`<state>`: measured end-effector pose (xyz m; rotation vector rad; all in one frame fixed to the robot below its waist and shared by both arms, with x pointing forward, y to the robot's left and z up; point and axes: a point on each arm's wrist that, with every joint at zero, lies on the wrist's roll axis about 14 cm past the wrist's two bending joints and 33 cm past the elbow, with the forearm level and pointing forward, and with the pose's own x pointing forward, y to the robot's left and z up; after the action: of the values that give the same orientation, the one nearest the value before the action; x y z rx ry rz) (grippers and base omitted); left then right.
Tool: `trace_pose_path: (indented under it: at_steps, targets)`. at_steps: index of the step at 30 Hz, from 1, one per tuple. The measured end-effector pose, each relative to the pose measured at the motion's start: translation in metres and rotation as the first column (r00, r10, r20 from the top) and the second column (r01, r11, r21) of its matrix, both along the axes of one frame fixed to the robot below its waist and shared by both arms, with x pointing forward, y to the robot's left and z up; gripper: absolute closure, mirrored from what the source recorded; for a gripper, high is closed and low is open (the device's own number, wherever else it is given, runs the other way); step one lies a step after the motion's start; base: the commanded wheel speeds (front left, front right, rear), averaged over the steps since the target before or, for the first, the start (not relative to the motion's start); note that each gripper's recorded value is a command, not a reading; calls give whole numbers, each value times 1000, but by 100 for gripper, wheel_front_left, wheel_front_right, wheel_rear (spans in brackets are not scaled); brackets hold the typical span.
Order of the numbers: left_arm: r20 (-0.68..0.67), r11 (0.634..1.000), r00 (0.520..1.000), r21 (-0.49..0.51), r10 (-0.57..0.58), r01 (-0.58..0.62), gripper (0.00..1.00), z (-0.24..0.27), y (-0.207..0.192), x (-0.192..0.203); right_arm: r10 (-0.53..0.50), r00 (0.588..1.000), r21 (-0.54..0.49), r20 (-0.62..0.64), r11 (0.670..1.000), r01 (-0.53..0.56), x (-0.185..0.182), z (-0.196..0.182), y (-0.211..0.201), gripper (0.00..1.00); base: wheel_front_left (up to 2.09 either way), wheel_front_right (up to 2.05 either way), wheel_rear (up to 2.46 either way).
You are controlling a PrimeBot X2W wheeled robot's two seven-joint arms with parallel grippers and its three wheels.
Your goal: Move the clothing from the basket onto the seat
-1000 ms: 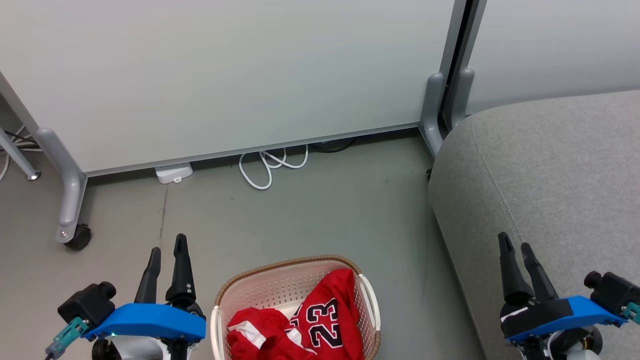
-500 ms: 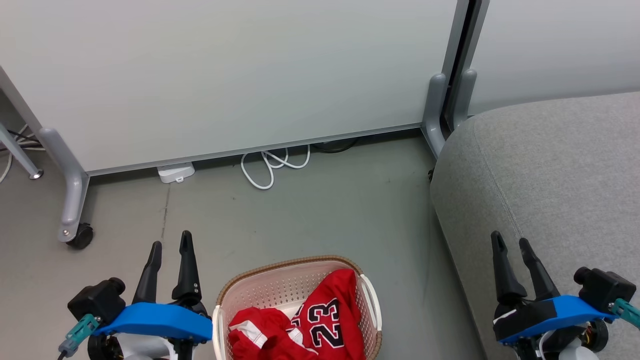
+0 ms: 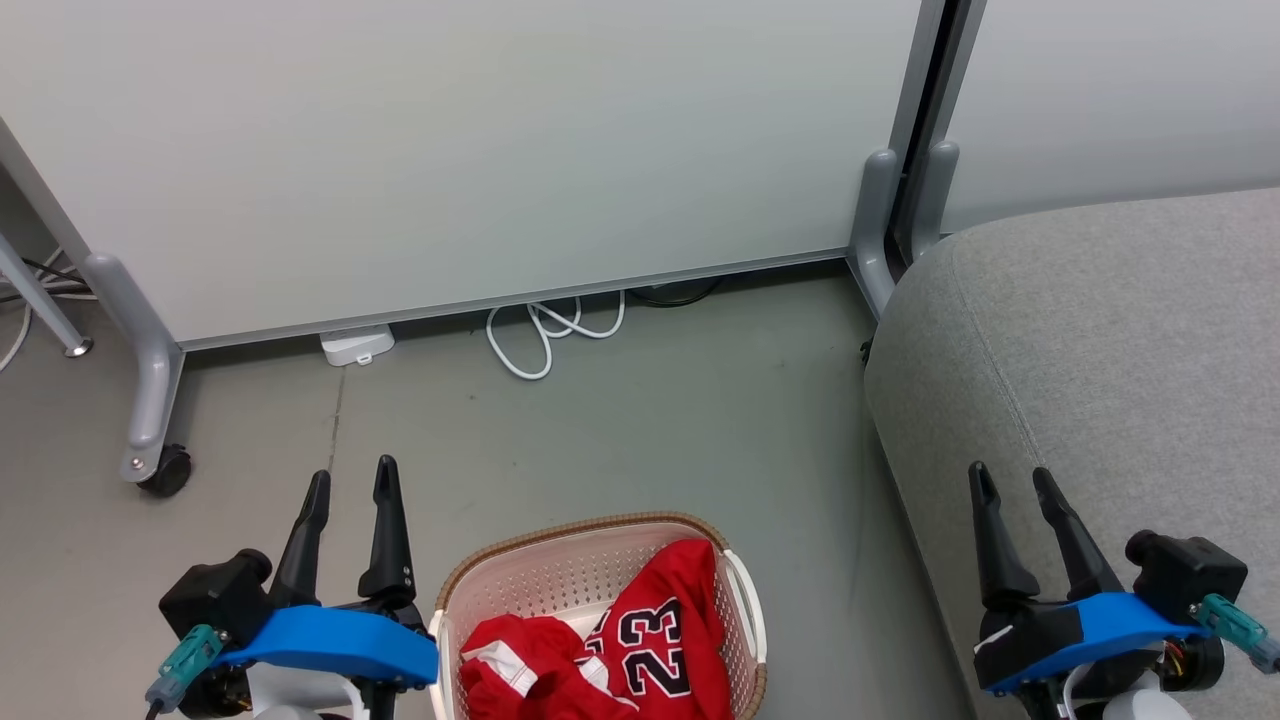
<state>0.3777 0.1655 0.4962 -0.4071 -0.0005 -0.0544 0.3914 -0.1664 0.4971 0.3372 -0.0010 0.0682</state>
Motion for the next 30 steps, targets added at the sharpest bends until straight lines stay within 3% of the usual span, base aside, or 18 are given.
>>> trace_pose_path:
  at_steps: [30]
  targets:
    - [19,988,1000,152,-20,17,0,-6,-4,-2,71,996,-221,47,973,-58,4,6,16,0,0,0,0]
